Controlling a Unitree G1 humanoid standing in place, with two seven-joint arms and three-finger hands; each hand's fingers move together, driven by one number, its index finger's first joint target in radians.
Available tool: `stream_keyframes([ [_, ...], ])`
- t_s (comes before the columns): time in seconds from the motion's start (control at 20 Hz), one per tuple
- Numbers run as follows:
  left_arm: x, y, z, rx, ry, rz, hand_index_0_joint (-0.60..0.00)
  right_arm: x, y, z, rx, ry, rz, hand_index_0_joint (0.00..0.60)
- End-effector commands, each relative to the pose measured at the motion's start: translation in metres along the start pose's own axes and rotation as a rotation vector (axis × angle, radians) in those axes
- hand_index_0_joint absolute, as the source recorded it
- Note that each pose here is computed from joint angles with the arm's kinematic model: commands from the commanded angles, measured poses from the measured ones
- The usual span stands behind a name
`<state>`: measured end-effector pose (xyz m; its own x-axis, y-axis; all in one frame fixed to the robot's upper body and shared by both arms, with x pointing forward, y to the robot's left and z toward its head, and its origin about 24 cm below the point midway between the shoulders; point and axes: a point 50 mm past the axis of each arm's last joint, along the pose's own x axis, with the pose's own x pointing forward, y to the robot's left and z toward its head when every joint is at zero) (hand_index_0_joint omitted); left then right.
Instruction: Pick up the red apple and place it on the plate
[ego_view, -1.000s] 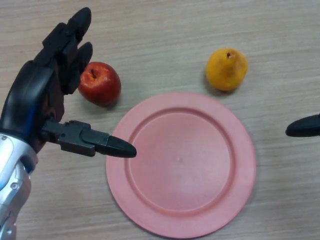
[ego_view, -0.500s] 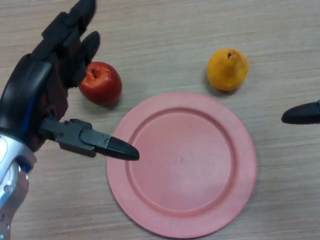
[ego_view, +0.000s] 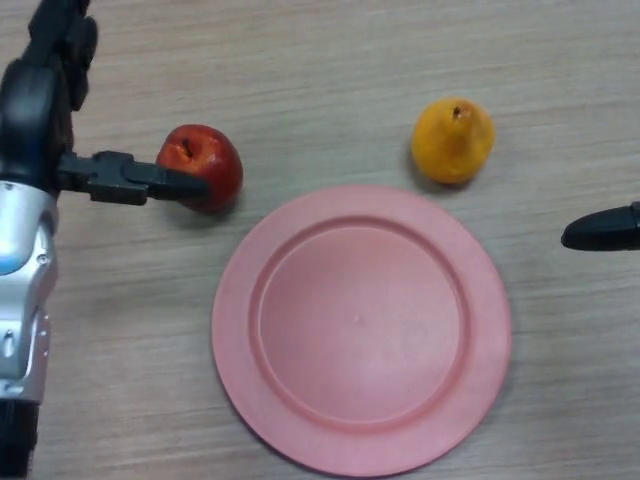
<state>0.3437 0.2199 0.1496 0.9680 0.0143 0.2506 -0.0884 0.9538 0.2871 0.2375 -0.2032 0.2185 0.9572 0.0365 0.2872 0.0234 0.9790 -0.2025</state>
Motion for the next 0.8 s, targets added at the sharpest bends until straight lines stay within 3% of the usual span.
stream_keyframes([
  [0.05, 0.018, 0.018, 0.032, 0.098, -0.251, 0.075, 0.0, -0.005, -0.017, 0.031, -0.065, -0.196, -0.062, 0.0],
  [0.35, 0.03, -0.012, 0.002, 0.118, -0.171, -0.018, 0.0, -0.007, -0.025, 0.041, -0.103, -0.235, -0.091, 0.0],
  [0.5, 0.03, -0.023, -0.002, 0.117, -0.175, -0.045, 0.0, -0.009, -0.028, 0.043, -0.112, -0.244, -0.109, 0.0],
  [0.55, 0.029, -0.027, -0.004, 0.125, -0.182, -0.055, -0.05, -0.01, -0.029, 0.044, -0.116, -0.248, -0.113, 0.0],
  [0.6, 0.029, -0.028, -0.004, 0.127, -0.184, -0.055, -0.15, -0.01, -0.029, 0.044, -0.115, -0.248, -0.114, 0.0],
  [0.65, 0.029, -0.03, -0.006, 0.144, -0.18, -0.062, -0.3, -0.011, -0.03, 0.045, -0.114, -0.25, -0.117, 0.0],
  [0.7, 0.029, -0.033, -0.008, 0.159, -0.172, -0.071, -0.402, -0.013, -0.031, 0.046, -0.115, -0.254, -0.12, 0.0],
  [0.75, 0.027, -0.04, -0.011, 0.209, -0.161, -0.097, -0.544, -0.015, -0.035, 0.049, -0.119, -0.263, -0.131, 0.0],
  [0.8, 0.026, -0.043, -0.012, 0.239, -0.158, -0.11, -0.6, -0.017, -0.037, 0.05, -0.12, -0.266, -0.139, 0.0],
])
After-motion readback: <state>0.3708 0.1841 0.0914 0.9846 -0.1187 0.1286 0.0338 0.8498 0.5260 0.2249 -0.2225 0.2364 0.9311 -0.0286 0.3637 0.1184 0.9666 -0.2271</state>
